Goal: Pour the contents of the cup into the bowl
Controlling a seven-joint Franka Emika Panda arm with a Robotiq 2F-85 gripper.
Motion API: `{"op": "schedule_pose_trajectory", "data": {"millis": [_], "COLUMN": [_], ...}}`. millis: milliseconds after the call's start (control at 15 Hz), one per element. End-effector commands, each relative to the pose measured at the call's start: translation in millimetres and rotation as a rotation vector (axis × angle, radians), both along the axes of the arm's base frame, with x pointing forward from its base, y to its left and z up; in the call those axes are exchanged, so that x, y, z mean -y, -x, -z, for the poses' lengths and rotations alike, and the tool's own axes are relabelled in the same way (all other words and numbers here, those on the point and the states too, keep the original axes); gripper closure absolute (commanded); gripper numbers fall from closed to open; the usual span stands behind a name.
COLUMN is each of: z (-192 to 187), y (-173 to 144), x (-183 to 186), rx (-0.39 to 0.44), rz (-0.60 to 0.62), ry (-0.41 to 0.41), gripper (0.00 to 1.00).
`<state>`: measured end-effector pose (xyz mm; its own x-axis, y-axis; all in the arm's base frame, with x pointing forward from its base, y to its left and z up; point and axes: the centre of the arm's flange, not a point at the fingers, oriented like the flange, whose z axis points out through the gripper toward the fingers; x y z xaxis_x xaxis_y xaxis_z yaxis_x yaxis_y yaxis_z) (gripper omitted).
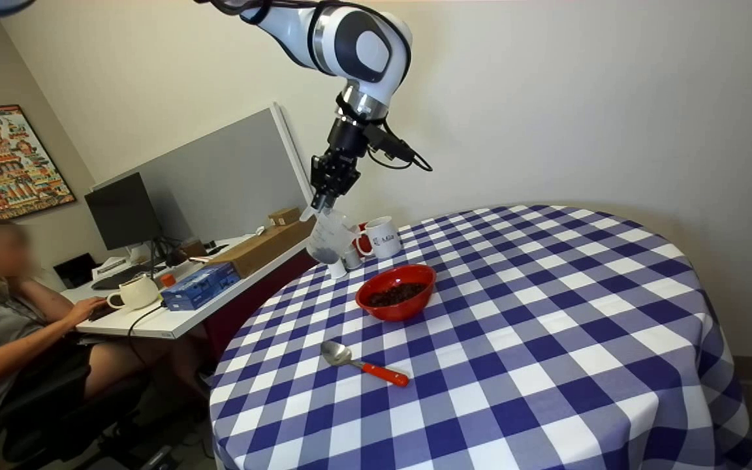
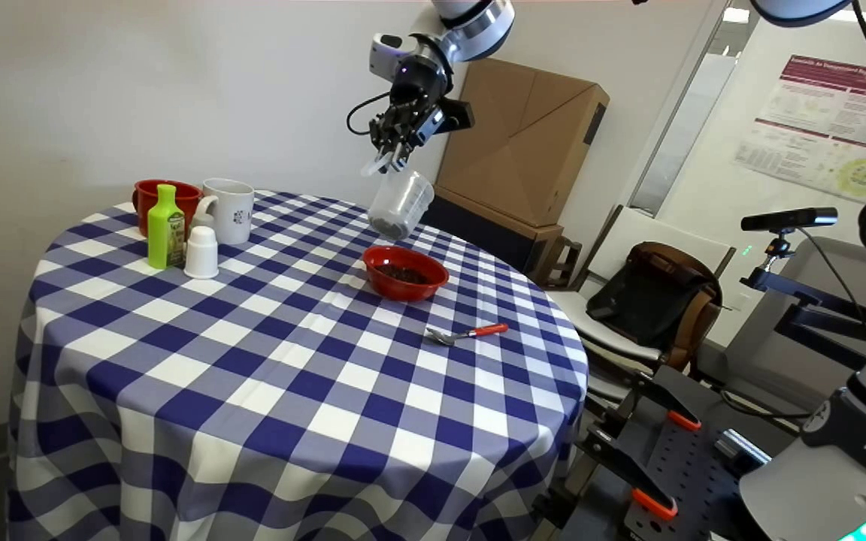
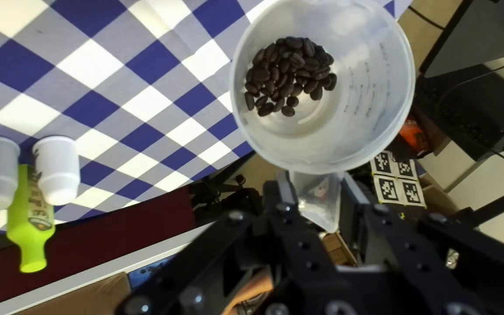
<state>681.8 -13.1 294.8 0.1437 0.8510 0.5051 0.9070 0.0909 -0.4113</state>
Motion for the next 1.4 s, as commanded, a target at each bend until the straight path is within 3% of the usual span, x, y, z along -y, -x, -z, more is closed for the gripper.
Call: {"op": "schedule_pose_trajectory", "data": {"millis": [0, 200, 467, 667, 1333], "z": [6.1, 11.0, 14.0, 18.6, 38.5], "y": [-19.7, -22.1, -23.0, -27.7, -49.1], "x": [8.8, 19.1, 32.5, 53.1, 83.1], "rx": [0.051, 0.021, -0.039, -0.034, -0.013], "rz": [0.06, 0.092, 0.152, 0.211, 0.323], "ry": [-0.021, -0.085, -0.243, -0.324, -0.441], "gripper": [0.92, 0.92, 0.92, 0.92, 0.92]}}
